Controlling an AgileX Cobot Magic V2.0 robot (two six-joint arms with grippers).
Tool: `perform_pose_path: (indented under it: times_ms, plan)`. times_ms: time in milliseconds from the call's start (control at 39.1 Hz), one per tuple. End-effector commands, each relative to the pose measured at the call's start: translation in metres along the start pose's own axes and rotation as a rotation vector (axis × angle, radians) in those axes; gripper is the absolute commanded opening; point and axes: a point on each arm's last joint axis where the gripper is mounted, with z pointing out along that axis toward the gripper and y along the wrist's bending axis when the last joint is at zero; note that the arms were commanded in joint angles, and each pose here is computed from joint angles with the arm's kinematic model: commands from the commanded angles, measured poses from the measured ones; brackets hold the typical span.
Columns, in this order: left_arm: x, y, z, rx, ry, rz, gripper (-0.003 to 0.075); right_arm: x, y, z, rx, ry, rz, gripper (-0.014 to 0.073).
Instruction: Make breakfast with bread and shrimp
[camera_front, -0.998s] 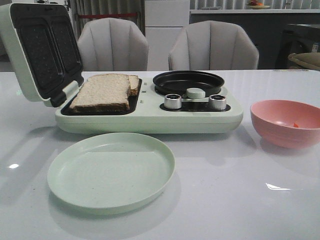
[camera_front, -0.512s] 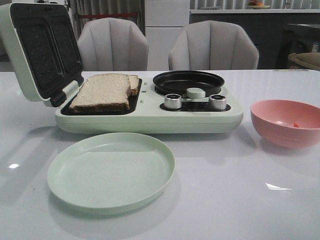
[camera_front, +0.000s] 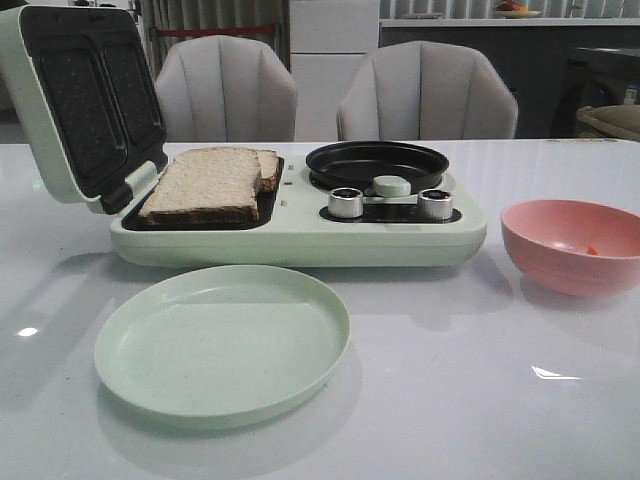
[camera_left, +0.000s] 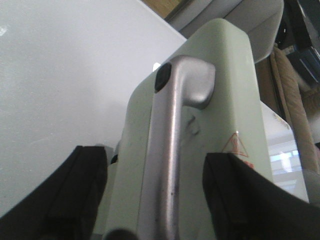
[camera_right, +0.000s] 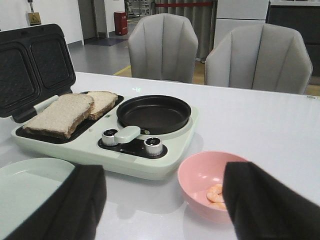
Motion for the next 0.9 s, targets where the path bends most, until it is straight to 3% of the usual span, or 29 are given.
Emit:
perform_pose_path:
  times_ms: [0, 102, 307, 563, 870]
  plan:
    - [-0.012, -0.025, -0.013, 0.121, -0.053, 0.009, 0.0456, -0.017, -0.001, -0.001, 0.014, -0.106, -0.005, 0.0586]
    - [-0.009, -0.025, -0.009, 0.162, -0.026, -0.009, 0.0386, -0.017, -0.001, -0.001, 0.014, -0.106, -0.005, 0.0586]
    - [-0.003, -0.02, 0.002, 0.222, 0.033, -0.066, 0.0105, -0.017, -0.001, -0.001, 0.014, -0.106, -0.005, 0.0586]
    - [0.005, -0.032, 0.008, 0.274, 0.056, -0.025, 0.0117, -0.017, -0.001, -0.001, 0.014, -0.106, -0.005, 0.0586]
    - [0.032, -0.065, 0.031, 0.301, 0.096, 0.089, 0.0117, -0.017, -0.001, -0.001, 0.014, -0.106, -0.005, 0.0586]
